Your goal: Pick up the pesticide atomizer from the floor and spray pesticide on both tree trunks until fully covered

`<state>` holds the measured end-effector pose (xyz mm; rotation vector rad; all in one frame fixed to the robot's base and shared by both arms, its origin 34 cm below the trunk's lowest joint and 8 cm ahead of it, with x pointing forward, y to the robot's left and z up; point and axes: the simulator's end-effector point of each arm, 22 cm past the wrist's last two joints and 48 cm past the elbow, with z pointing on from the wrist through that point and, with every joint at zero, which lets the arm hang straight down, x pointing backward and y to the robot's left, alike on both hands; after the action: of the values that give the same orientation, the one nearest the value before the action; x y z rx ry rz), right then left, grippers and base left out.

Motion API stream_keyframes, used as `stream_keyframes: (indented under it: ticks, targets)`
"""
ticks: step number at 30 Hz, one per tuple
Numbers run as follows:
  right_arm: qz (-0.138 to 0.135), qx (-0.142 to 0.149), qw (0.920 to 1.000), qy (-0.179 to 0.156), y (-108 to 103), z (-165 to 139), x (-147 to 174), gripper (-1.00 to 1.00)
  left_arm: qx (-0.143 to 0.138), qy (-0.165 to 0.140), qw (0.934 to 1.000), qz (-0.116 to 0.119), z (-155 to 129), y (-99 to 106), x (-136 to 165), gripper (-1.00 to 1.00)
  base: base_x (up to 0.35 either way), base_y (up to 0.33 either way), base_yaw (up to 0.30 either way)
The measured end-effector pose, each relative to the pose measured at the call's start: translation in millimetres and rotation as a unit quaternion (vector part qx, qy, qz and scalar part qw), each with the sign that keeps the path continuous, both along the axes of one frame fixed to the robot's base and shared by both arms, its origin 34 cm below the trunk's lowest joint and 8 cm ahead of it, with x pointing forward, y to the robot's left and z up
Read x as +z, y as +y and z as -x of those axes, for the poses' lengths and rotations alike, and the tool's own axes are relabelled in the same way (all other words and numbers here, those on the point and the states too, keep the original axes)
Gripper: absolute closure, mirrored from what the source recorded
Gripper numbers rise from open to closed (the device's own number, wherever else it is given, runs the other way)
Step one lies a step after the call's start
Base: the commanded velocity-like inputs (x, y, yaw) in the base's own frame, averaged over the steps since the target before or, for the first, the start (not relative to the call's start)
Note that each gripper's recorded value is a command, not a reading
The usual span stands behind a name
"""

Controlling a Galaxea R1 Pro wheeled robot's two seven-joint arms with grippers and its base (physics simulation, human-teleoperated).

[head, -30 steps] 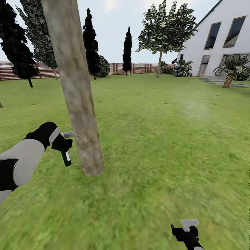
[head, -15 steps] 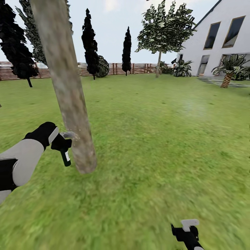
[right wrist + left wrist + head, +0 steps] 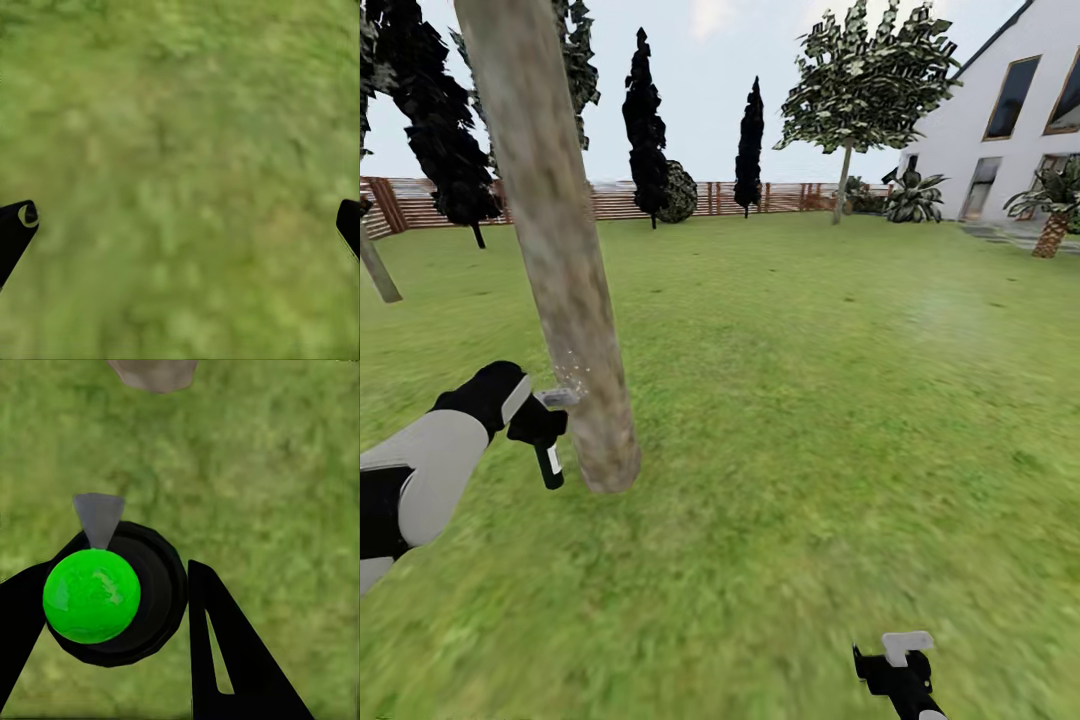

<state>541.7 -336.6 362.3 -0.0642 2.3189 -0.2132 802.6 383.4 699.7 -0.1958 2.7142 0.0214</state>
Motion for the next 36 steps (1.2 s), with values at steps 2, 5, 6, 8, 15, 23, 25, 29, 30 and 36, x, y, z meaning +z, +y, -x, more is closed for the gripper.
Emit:
stream_keyframes:
  ticks: [2, 5, 6, 8, 15, 23, 25, 29, 30, 36]
  targets:
    - [0.0, 0.0, 1.0, 0.0, 0.1, 0.0, 0.0, -1.0, -0.001, 0.0, 1.0, 0.0, 0.4, -0.9, -1.3, 1.0, 0.175, -0.239, 0.276]
    - [0.0, 0.0, 1.0, 0.0, 0.0, 0.0, 0.1, -1.0, -0.001, -0.003, 1.0, -0.001, -1.0, -0.8, 0.6, 1.0, 0.177, -0.236, 0.14]
    - [0.0, 0.0, 1.0, 0.0, -0.3, -0.2, 0.3, -1.0, -0.001, -0.004, 1.0, -0.001, -1.4, -0.8, 1.1, 1.0, 0.138, -0.246, 0.027]
    - [0.0, 0.0, 1.0, -0.001, -0.4, -0.3, 0.2, -1.0, -0.001, -0.004, 1.0, -0.001, -1.6, -0.8, 1.1, 1.0, 0.062, -0.261, 0.01]
    - [0.001, -0.001, 1.0, -0.001, -1.6, -0.6, 0.6, -1.0, -0.001, -0.004, 1.0, -0.002, -1.7, -0.7, 1.1, 1.0, 0.007, -0.271, 0.001]
    - [0.001, -0.001, 1.0, -0.001, -1.7, -0.6, 0.6, -1.0, -0.001, -0.004, 1.0, -0.003, -1.4, 0.4, 0.9, 1.0, 0.0, -0.272, 0.0]
    - [0.001, -0.001, 1.0, -0.001, -1.8, -0.6, 0.6, -1.0, 0.0, -0.003, 1.0, -0.003, -1.0, 1.7, 0.8, 1.0, 0.0, -0.272, 0.0]
    - [0.0, -0.001, 1.0, 0.0, -1.0, 0.0, 0.1, -1.0, 0.002, -0.002, 1.0, -0.004, -0.2, 4.2, 0.4, 1.0, 0.0, -0.272, 0.0]
    - [0.0, -0.001, 1.0, -0.001, -0.6, -0.1, 0.1, -1.0, 0.003, -0.002, 1.0, -0.004, 0.0, 5.1, 0.5, 1.0, 0.0, -0.272, 0.0]
    - [0.0, 0.0, 1.0, 0.0, -0.1, 0.0, -0.1, -1.0, 0.005, -0.001, 1.0, -0.005, 1.5, 8.5, -0.8, 1.0, 0.0, -0.272, 0.15]
